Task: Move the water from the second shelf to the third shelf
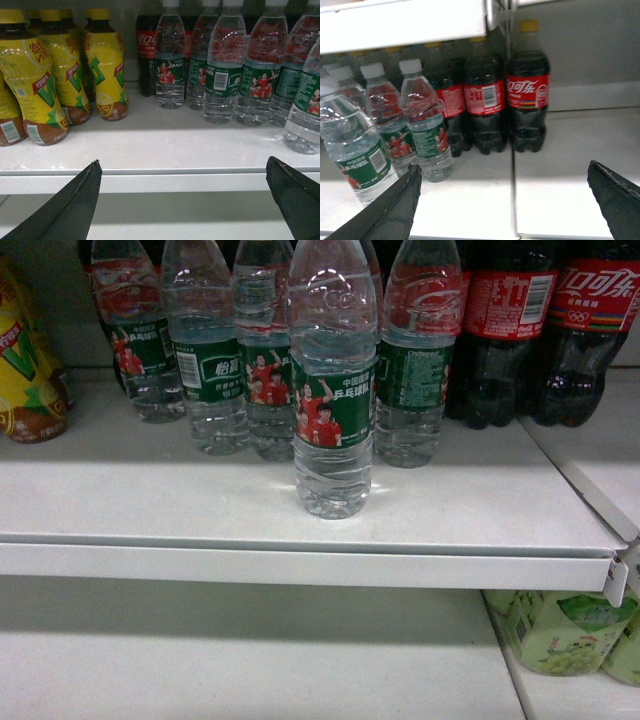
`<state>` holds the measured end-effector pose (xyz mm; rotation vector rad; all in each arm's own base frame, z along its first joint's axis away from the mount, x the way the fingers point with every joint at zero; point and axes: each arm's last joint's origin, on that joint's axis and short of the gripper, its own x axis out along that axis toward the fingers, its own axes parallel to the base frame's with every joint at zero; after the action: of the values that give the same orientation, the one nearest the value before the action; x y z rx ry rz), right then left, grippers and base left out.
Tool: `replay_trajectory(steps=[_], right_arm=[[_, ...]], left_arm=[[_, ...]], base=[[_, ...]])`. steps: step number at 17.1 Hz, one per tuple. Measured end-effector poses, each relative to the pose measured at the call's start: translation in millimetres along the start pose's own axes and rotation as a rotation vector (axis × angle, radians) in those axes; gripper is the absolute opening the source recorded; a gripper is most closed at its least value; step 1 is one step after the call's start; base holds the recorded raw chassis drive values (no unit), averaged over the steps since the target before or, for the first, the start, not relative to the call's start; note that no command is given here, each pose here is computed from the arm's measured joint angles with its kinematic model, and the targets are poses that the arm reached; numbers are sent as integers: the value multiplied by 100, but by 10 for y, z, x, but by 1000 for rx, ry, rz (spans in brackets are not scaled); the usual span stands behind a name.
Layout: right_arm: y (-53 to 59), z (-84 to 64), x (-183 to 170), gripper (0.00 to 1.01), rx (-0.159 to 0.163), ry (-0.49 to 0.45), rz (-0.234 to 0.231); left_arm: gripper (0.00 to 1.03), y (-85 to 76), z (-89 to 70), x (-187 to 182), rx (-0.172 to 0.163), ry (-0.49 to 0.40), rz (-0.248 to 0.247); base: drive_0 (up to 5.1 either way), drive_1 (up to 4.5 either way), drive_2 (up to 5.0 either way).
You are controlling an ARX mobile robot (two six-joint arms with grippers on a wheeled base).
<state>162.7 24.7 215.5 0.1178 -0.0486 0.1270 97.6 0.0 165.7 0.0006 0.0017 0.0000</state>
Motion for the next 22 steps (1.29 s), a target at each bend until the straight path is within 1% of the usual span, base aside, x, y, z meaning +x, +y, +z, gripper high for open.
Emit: replay_trajectory(steps=[3,4,5,6,9,10,11,14,15,18,19,21,22], right_arm=[[141,-114,184,98,4,50,55],[227,-185,263,98,2,79,90],[296,-240,323,98,0,100,116],[348,-279,370,98,-1,117,136],[556,-455,568,98,-13,191,200],[605,-489,628,98,-15,202,215],[667,-520,693,98,-17,221,240],[862,-554,857,98,-23,245,292],[918,-545,904,98,-17,241,307],[1062,-467,1022,98,23,218,359],[1105,-456,1058,98,30,217,377],[1190,-470,1120,98,31,242,418],[1240,-474,1153,98,29,251,428]], left_arm=[[98,0,0,0,0,0,0],[98,0,0,0,0,0,0],[98,0,0,0,0,0,0],[98,0,0,0,0,0,0],[98,0,0,0,0,0,0],[98,0,0,0,0,0,0],[98,0,0,0,0,0,0],[98,0,0,0,0,0,0],[98,0,0,0,0,0,0],[98,0,0,0,0,0,0],[98,0,0,0,0,0,0],[98,0,0,0,0,0,0],[98,0,0,0,0,0,0]], base=[[0,0,0],[0,0,0],[0,0,0],[0,0,0],[0,0,0],[0,0,0],[0,0,0],[0,0,0],[0,0,0],[0,0,0],[0,0,0],[0,0,0],[0,0,0]])
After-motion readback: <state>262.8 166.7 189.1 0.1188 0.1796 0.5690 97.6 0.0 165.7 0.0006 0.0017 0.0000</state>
